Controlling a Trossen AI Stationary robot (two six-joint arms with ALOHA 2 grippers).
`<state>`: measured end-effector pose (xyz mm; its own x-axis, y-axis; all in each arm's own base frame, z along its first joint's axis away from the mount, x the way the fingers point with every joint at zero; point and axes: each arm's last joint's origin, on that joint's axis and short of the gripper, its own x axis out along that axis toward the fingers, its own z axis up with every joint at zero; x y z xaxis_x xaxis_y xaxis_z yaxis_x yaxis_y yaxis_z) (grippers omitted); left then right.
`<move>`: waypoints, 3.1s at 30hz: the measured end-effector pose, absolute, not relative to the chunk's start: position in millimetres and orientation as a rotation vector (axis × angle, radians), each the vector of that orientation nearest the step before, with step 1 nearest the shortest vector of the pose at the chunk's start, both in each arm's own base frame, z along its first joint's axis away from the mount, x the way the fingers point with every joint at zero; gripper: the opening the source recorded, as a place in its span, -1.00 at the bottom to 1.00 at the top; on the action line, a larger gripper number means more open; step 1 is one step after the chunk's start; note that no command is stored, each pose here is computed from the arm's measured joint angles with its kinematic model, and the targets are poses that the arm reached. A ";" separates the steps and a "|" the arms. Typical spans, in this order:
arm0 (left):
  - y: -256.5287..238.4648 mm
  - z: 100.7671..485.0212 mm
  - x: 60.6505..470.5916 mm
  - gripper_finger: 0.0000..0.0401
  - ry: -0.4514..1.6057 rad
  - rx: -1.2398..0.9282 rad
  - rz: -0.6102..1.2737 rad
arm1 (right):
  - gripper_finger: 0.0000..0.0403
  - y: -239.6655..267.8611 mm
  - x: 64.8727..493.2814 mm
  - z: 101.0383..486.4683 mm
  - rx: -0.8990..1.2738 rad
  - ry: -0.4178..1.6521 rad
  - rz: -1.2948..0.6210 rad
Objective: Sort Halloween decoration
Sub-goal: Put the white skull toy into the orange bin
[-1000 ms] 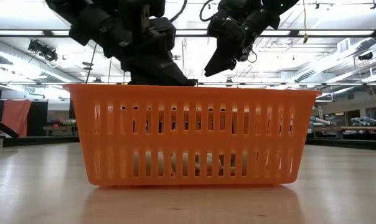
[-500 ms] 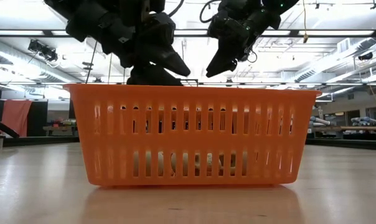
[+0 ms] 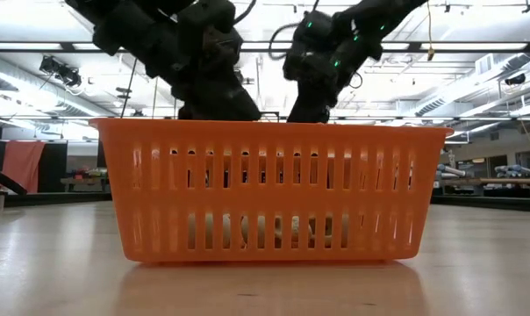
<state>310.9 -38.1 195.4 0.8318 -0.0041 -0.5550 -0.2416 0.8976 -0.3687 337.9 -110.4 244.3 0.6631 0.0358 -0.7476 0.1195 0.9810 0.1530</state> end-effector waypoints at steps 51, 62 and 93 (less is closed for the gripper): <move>-19.6 207.6 218.3 -0.70 0.421 -0.550 0.357 | -0.14 -158.2 437.1 149.1 0.337 1.281 -0.344; -19.7 207.4 218.1 -0.70 0.423 -0.554 0.359 | -0.61 -158.2 436.6 146.9 0.286 1.298 -0.304; -19.4 202.8 215.4 -0.70 0.481 -0.505 0.367 | -0.62 -86.8 452.9 224.8 0.398 1.306 0.363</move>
